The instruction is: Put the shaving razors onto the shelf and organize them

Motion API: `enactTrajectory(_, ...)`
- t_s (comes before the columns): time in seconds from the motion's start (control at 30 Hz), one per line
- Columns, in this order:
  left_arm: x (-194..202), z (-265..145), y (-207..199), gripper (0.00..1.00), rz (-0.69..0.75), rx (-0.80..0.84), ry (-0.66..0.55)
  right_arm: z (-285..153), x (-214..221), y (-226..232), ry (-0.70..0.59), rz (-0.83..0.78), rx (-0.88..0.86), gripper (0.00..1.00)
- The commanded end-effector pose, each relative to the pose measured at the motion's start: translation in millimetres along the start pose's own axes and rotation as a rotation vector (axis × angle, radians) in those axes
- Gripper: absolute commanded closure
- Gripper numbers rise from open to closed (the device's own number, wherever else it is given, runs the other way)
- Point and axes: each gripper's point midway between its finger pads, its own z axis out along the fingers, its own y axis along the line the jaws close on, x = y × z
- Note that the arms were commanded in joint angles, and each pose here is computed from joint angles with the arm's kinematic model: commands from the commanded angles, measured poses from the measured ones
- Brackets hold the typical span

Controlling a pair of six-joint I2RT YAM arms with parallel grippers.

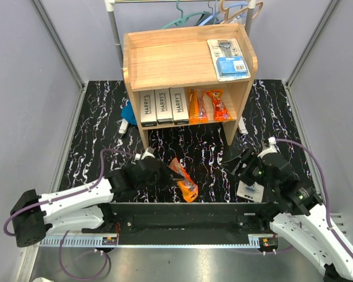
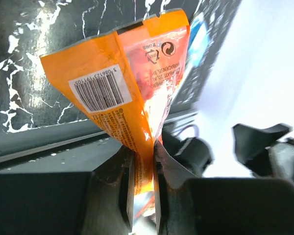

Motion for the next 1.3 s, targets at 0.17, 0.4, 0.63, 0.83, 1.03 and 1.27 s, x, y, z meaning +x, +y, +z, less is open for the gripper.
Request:
enactTrajectory(0.17,-27.9,-10.5,-16.7,0.94,-0.229,0.146,-0.114,17.8,11.7,38.8,0.047,-0.023,-0.119,0.31)
enactTrajectory(0.4,-29.9,-6.8,-23.6,0.95,-0.245,0.172,-0.109,43.4,73.5,55.9,0.126,-0.104,-0.096,0.30)
enactTrajectory(0.63,-28.9,-11.5,-36.5,0.96,-0.235,0.203,-0.089,59.5,93.4,64.3,0.122,-0.099,-0.112,0.31)
enactTrajectory(0.83,-23.8,-11.9,-45.6,0.96,-0.213,0.212,-0.061,70.1,96.9,70.5,0.113,-0.103,-0.120,0.34)
enactTrajectory(1.03,-23.9,-12.5,-47.1,0.96,-0.218,0.227,-0.059,76.0,106.0,68.8,0.140,-0.098,-0.119,0.47)
enactTrajectory(1.27,-28.1,-17.7,-49.2,0.95,-0.221,0.247,-0.081,72.9,105.5,62.1,0.139,-0.084,-0.127,0.68)
